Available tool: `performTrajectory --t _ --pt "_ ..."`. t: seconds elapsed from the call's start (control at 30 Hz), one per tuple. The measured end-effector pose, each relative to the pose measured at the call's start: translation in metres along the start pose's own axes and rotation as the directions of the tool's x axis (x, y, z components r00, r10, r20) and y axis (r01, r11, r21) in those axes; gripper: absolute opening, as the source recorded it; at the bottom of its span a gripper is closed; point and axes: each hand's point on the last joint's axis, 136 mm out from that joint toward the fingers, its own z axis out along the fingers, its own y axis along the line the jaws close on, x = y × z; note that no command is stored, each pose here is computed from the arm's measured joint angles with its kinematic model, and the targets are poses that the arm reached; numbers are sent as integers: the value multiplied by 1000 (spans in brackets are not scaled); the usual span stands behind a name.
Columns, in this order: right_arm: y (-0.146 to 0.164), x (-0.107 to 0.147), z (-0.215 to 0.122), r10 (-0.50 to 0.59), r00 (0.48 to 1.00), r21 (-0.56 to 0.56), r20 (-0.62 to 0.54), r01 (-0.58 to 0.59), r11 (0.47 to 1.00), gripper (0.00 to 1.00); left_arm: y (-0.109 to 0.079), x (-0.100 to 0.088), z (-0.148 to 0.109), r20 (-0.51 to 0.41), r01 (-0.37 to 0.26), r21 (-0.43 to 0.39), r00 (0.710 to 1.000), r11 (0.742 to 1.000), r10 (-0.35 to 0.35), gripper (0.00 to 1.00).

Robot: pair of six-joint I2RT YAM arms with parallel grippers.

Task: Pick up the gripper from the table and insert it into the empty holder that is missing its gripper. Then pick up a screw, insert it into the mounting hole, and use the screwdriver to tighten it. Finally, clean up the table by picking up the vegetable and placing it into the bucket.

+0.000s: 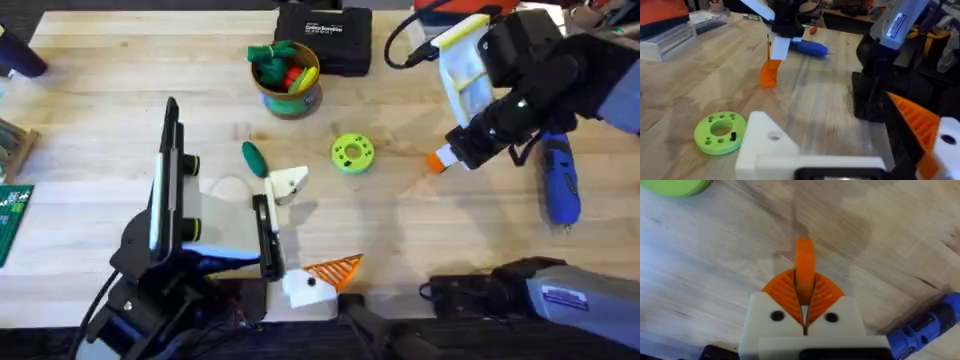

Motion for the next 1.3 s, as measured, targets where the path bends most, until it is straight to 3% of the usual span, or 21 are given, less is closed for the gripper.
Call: performTrajectory --t 0.17,0.33,0.53,0.7,0.83,1.0,1.17,1.3 --pt "-2 -3 -16 38 997 21 66 -40 999 15 0 0 0 0 0 0 1000 1000 0 986" --pt "-1 -8 -62 108 958 35 265 -122 992 15 0 0 0 0 0 0 1000 1000 0 985" --pt "16 -4 -129 240 808 -92 538 -227 970 15 0 0 0 0 0 0 1000 1000 0 985" --pt "48 -7 -158 394 652 -335 648 -221 916 15 0 0 0 0 3 0 1000 1000 -3 985" --pt "81 -14 -139 538 628 -572 562 -175 801 15 0 0 0 0 3 0 1000 1000 -3 985" --pt "120 -18 -116 651 666 -811 365 -116 573 14 0 0 0 0 3 0 1000 1000 -3 985" --pt "143 -5 -97 683 714 -904 154 -176 388 14 0 0 0 0 3 0 1000 1000 -3 984" --pt "150 1 -88 687 724 -922 67 -219 320 14 0 0 0 0 3 0 1000 1000 -3 985"
